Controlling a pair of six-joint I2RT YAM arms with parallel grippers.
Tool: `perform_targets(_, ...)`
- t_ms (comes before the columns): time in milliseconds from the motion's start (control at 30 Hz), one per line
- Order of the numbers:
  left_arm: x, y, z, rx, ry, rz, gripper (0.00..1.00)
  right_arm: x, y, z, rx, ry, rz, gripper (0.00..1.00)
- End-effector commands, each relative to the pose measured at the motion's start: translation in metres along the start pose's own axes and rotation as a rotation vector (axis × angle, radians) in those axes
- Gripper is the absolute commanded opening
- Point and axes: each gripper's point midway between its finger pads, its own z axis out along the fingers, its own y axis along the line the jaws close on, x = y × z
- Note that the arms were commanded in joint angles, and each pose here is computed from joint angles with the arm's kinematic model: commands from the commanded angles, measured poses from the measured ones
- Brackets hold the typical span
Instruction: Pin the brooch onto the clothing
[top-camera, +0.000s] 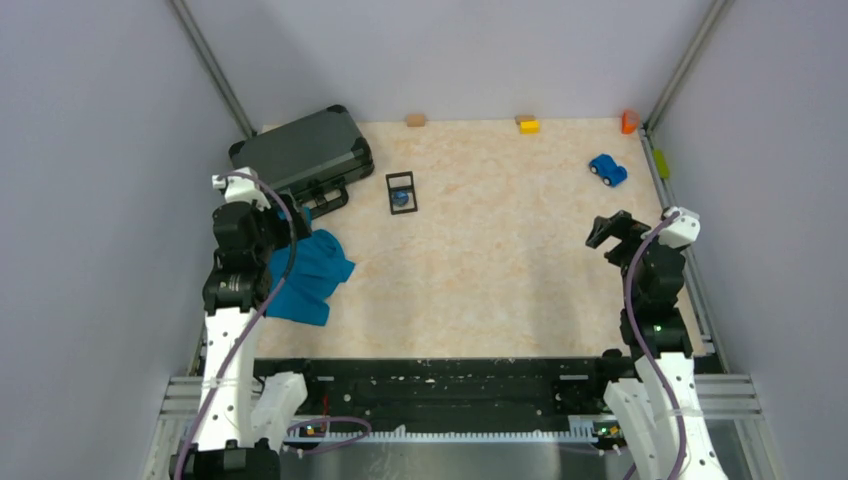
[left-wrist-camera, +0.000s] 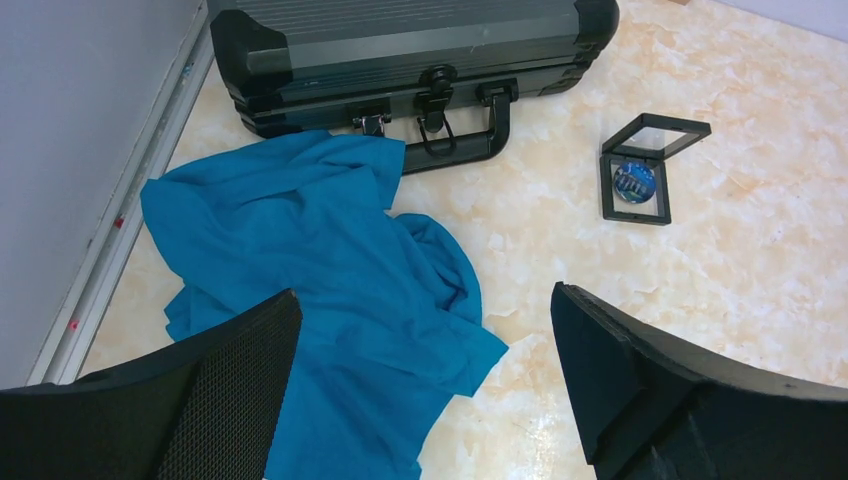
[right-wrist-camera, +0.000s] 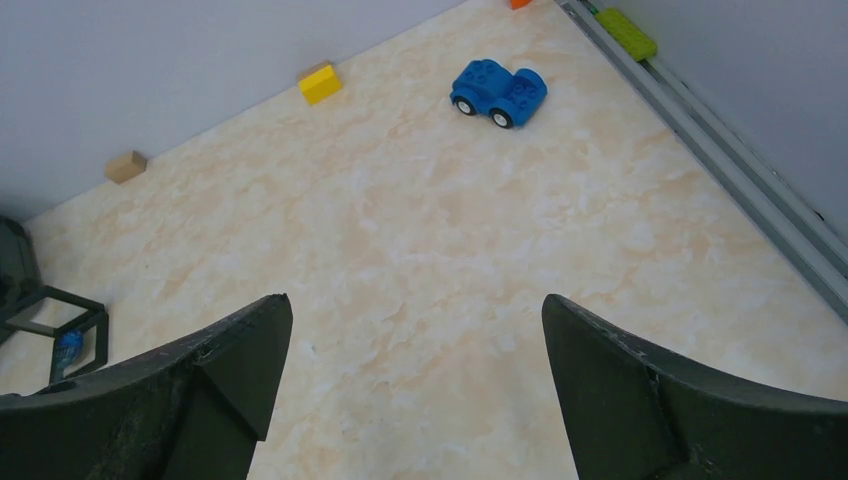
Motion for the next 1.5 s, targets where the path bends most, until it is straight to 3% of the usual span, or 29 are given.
perform_targets(0, -0.013, -0.001, -0.002, -0.008, -0.019, -0.016, 0.99, -0.036, 0.011, -0.002, -0.027, -0.095, 0.024, 0.99)
perform_targets(200, 0.012, -0.023, -0.002, 0.113, 0.088, -0.080, 0.95, -0.038, 0.017, 0.006, -0.045, -0.102, 0.030, 0.99)
perform_targets(367, 0.054, -0.023, 0.015, 0.106, 0.157, -0.213, 0.95, -0.029, 0.018, 0.012, -0.050, -0.069, 0.027, 0.99)
perform_targets(567, 0.093, 0.038, 0.040, -0.255, 0.136, -0.408, 0.98, -0.023, 0.022, 0.013, -0.077, -0.049, 0.035, 0.99)
perform_targets(767, 0.117, 0.065, 0.049, -0.378, 0.113, -0.522, 0.98, -0.025, 0.022, 0.008, -0.081, -0.050, 0.025, 0.99)
perform_targets(1167, 0.125, 0.080, 0.084, -0.331, 0.209, -0.573, 0.98, -0.020, 0.025, 0.007, -0.098, -0.026, 0.023, 0.98)
perform_targets(1367, 0.145, 0.070, 0.102, -0.265, 0.368, -0.517, 0.97, -0.023, 0.027, 0.005, -0.109, -0.033, 0.016, 0.97)
perform_targets(1467, 0.154, 0.065, 0.110, -0.231, 0.406, -0.519, 0.89, -0.023, 0.026, 0.005, -0.104, -0.032, 0.014, 0.97)
